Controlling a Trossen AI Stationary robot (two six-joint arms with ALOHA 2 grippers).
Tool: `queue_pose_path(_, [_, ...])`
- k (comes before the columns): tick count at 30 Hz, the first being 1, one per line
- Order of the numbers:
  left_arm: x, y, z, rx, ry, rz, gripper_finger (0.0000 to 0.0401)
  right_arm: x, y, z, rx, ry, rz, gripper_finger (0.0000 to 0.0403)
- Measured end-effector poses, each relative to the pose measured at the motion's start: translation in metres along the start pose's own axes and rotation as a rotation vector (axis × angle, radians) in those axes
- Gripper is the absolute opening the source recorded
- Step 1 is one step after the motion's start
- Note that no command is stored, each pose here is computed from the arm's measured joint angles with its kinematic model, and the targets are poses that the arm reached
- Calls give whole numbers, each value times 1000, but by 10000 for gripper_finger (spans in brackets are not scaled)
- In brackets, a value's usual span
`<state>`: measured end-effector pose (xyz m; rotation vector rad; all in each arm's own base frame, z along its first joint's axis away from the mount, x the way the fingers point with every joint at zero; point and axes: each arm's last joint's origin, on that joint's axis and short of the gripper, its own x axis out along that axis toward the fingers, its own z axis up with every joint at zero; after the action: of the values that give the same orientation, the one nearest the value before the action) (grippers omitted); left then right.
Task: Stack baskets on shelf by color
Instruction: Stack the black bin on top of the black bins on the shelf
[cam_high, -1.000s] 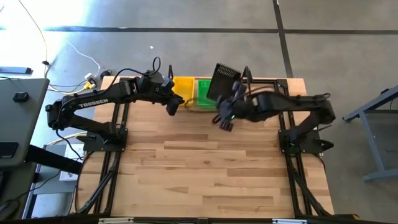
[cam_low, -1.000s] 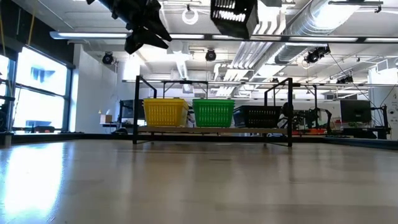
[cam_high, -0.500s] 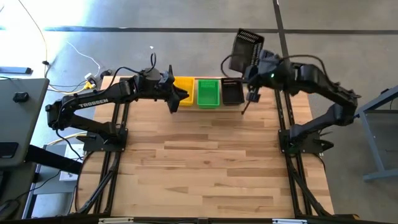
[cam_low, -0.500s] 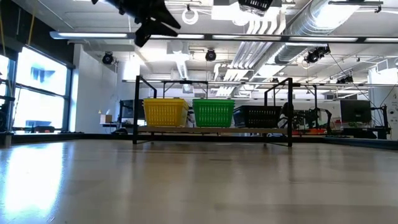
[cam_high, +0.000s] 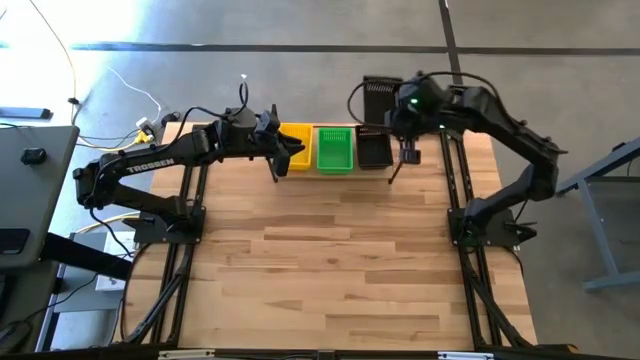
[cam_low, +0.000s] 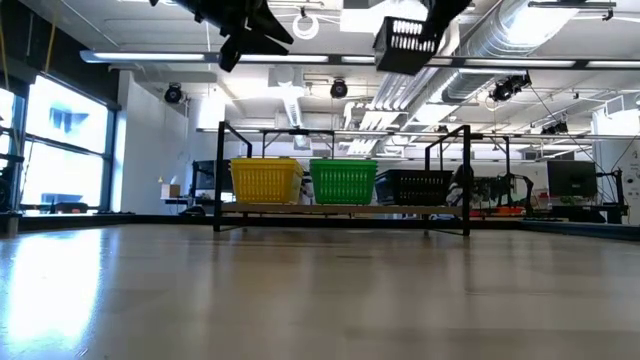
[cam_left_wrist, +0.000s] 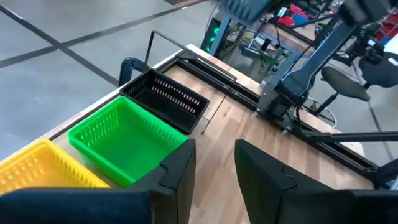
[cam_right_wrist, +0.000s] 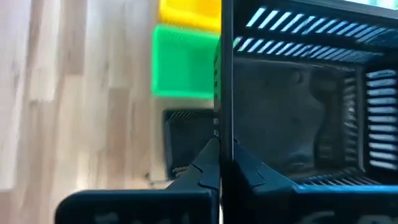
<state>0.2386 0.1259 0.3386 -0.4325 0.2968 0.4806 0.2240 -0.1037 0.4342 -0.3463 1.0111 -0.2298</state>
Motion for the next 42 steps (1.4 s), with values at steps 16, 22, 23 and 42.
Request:
queue_pose_path(16, [0, 7, 1, 22, 8, 27, 101, 91, -2, 4, 42, 275, 297, 0])
queue_pose_path(22, [-1, 13, -1, 37, 39, 56, 101, 98, -10, 1, 101, 265, 322, 0])
queue_pose_path(23, [-1, 14, -1, 36, 44, 59, 102, 98, -11, 1, 108, 255, 321, 0])
queue_pose_path(42, [-1, 15, -2, 34, 50, 63, 102, 135, 24, -51, 4, 166, 157, 0])
